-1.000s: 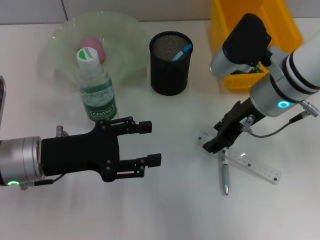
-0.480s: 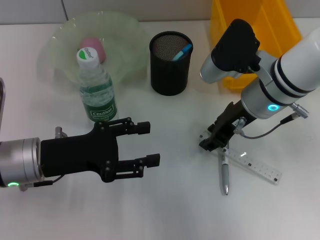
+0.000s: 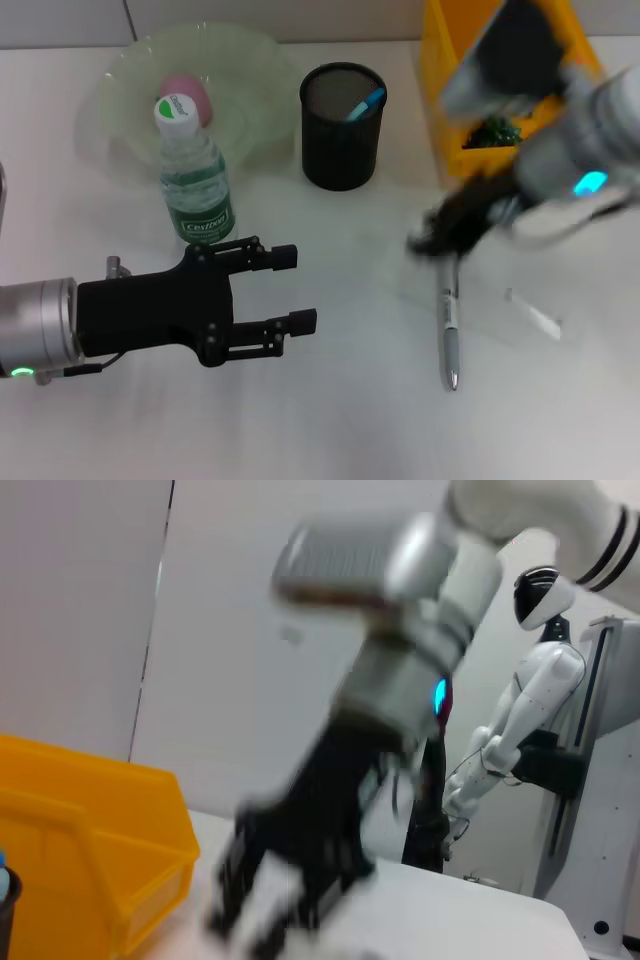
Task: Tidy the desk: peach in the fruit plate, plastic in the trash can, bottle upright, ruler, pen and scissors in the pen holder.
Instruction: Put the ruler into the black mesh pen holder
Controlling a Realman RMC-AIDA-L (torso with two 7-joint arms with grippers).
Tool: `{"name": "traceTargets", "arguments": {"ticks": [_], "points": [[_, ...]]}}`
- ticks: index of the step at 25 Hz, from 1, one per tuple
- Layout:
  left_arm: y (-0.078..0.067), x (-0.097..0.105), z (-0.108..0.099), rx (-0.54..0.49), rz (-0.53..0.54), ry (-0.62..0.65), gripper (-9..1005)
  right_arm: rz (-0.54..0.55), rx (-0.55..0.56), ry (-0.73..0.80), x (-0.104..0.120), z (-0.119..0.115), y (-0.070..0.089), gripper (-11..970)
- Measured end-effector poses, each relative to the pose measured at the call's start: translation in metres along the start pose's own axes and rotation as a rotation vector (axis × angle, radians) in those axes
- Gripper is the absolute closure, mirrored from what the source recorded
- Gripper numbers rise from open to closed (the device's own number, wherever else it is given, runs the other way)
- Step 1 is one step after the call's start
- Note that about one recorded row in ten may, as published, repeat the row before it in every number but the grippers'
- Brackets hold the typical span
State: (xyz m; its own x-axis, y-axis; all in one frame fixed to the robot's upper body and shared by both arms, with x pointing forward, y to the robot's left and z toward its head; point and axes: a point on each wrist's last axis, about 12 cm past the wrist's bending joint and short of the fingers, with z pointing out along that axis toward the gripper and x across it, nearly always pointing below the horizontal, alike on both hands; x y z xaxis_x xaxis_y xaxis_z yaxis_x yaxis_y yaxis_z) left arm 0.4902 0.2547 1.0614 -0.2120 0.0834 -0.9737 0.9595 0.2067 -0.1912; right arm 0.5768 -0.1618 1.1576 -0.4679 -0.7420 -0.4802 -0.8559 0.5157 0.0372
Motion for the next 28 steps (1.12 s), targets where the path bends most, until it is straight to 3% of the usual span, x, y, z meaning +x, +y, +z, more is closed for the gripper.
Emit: {"name": "traceTargets", "arguments": {"ticks": [1,2,3,6,8,12,19,25,28], "points": [[0.0,0.0,0.0,-0.002,-0.001,-0.002,250,0.006,0.028,-0.066,0.0,-0.019,-0.004,583],[0.0,0.001,-0.002,-0.009,-0.002,-0.004,250,0.009,0.067,-0.229,0.004,-0.057,-0.008,583],[0.0,0.001,-0.002,-0.009,-0.002,-0.004,250,0.009,0.067,-0.229,0.004,-0.057,-0.008,583],[-0.001,0.001,-0.003,-0.012,-0.002,-0.006,250,-0.023,0.074,-0.508,0.014,-0.096,-0.009,584],[-0.001,0.001,-0.003,-0.012,-0.002,-0.007,250,-0.06,0.063,-0.698,0.019,-0.106,-0.011,584],[-0.001,0.001,-0.002,-0.01,-0.001,-0.008,250,-0.008,0.037,-0.898,0.037,-0.09,-0.028,584],[0.0,-0.001,0.0,-0.004,0.003,-0.01,250,0.058,-0.006,-1.176,0.048,-0.051,-0.044,584],[-0.001,0.0,0.0,-0.004,0.001,-0.011,250,0.108,0.044,-1.292,0.045,-0.015,-0.051,583],[-0.001,0.0,0.0,-0.005,0.001,-0.012,250,0.09,0.063,-1.301,0.029,-0.004,-0.053,583]]}}
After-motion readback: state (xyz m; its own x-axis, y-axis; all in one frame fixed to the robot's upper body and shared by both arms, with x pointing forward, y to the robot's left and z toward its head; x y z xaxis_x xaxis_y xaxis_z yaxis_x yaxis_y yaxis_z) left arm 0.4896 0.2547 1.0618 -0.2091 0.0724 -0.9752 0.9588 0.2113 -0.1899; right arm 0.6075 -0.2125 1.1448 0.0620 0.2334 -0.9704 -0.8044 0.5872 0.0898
